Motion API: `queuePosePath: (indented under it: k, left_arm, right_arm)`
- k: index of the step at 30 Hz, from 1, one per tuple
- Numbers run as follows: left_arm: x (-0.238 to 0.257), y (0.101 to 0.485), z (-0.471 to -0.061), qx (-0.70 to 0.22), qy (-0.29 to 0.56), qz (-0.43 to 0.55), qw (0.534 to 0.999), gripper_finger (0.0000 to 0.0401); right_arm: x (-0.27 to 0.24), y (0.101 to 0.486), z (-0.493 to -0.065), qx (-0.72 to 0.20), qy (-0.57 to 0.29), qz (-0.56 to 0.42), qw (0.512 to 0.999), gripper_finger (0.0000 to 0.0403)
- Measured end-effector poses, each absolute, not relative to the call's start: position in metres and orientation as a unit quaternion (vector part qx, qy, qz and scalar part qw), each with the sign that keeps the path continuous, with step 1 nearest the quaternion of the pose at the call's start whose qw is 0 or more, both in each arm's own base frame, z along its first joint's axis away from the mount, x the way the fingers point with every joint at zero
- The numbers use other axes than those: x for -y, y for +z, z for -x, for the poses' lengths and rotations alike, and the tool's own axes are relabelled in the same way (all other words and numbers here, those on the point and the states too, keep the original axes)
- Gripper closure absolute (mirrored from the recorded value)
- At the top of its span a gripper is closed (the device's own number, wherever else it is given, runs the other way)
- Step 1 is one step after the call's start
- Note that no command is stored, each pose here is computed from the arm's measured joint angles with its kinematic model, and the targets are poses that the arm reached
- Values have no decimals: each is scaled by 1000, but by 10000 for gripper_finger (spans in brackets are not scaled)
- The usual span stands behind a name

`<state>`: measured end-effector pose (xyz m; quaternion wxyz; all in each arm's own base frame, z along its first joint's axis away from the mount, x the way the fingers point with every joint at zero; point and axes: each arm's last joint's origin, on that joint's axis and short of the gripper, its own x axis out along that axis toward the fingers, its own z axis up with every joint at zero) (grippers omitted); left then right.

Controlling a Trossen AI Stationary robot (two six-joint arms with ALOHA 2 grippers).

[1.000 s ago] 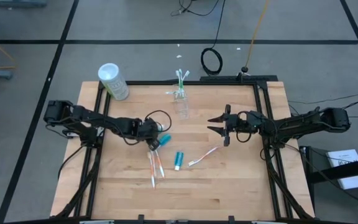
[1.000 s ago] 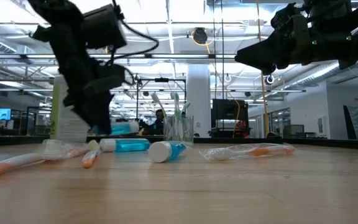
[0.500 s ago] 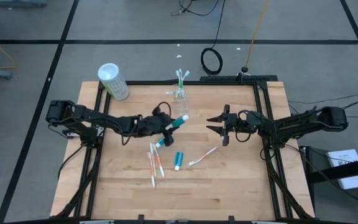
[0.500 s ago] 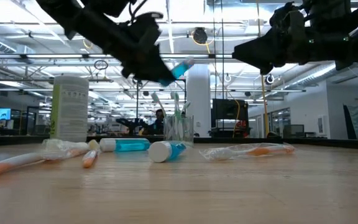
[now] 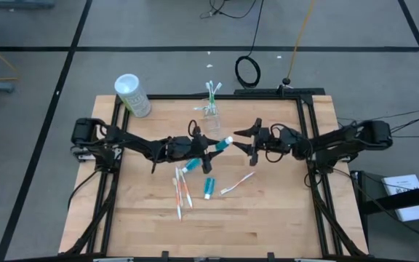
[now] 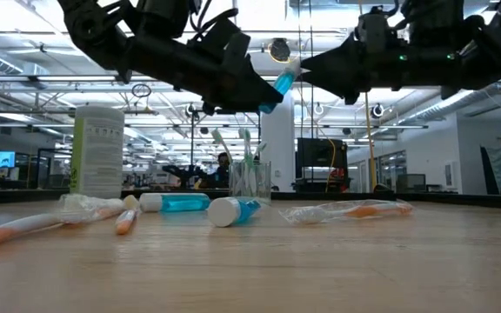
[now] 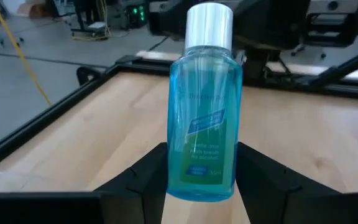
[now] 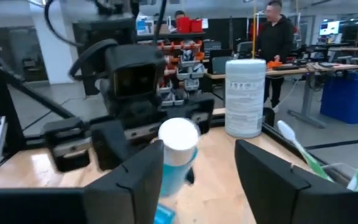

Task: Pick & Place toothbrushing station
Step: Put the blue mouthwash bottle into the transparent organizer

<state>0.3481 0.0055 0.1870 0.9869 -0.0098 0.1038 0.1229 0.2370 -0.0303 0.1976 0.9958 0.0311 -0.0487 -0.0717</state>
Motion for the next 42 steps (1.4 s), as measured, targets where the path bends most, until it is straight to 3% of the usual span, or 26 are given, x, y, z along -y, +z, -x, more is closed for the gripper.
queuePosePath:
  k: [5,12,19,30,37,42]
  left_arm:
    - [-5,188,-349,-98,117,4,988,231]
    - [-5,189,-349,-93,108,-6,990,231]
    - [-7,189,-349,-91,110,-11,990,231]
    - [-7,190,-349,-92,112,-23,989,231]
    - [-7,189,-349,-95,140,-12,986,228]
    - [-7,189,-348,-96,162,27,982,186]
  right_arm:
    - [33,201,-245,51,-72,-31,996,187]
    - [34,204,-260,50,-51,-30,997,195]
    - [34,203,-260,44,-51,-30,997,225]
    - [33,203,-260,41,-47,-30,998,311]
    - [34,205,-260,52,-47,-29,997,312]
    - [40,210,-261,67,-61,-33,995,312]
